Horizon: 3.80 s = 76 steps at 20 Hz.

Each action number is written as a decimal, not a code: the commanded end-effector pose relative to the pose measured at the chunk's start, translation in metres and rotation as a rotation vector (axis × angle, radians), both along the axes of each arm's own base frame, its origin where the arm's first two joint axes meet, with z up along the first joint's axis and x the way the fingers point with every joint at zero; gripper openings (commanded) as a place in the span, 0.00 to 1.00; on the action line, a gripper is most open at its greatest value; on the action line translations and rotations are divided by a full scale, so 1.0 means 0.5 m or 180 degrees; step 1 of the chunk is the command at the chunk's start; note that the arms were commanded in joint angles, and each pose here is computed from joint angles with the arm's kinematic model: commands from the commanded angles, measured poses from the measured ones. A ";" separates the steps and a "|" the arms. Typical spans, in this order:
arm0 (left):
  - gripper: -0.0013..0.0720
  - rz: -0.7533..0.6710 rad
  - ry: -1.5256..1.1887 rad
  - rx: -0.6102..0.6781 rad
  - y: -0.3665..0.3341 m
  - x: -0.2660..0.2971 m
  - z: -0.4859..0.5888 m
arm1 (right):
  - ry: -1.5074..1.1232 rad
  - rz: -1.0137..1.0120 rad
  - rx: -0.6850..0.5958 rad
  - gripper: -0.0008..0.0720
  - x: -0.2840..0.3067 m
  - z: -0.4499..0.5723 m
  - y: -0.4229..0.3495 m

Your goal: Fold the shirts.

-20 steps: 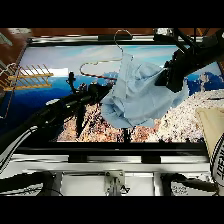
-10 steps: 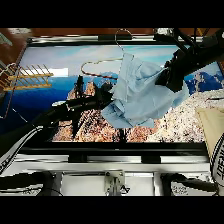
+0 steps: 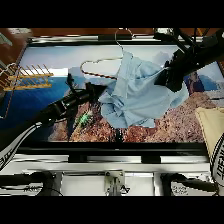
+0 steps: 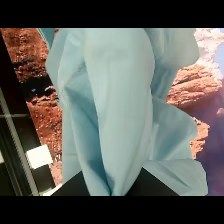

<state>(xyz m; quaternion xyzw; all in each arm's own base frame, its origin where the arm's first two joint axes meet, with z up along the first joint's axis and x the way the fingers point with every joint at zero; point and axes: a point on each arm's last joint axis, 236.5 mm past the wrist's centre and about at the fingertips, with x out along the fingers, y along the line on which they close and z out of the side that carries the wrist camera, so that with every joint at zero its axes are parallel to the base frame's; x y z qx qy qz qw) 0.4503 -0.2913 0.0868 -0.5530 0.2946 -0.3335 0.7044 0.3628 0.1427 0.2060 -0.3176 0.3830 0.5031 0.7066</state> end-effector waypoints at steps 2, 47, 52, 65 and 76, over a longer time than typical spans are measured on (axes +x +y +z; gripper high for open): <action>0.09 0.0388 -0.0351 -0.0231 0.146 0.075 0.095 | -0.0109 0.0116 0.0392 0.12 0.004 0.034 0.052; 0.08 -0.1936 -0.1866 0.1188 0.032 -0.175 0.307 | 0.0051 -0.1466 0.0687 0.12 0.160 -0.009 0.087; 0.09 -0.2010 -0.1421 0.2007 0.053 -0.163 0.193 | 0.0239 -0.1649 0.0990 0.12 0.151 0.017 0.113; 0.80 -0.0064 -0.2683 0.2097 0.115 0.018 0.575 | 0.0750 -0.1268 0.0639 0.12 0.029 -0.011 0.154; 0.88 -0.0053 -0.2957 0.2760 0.045 0.032 0.529 | 0.0519 -0.1035 0.0643 0.12 0.013 -0.004 0.242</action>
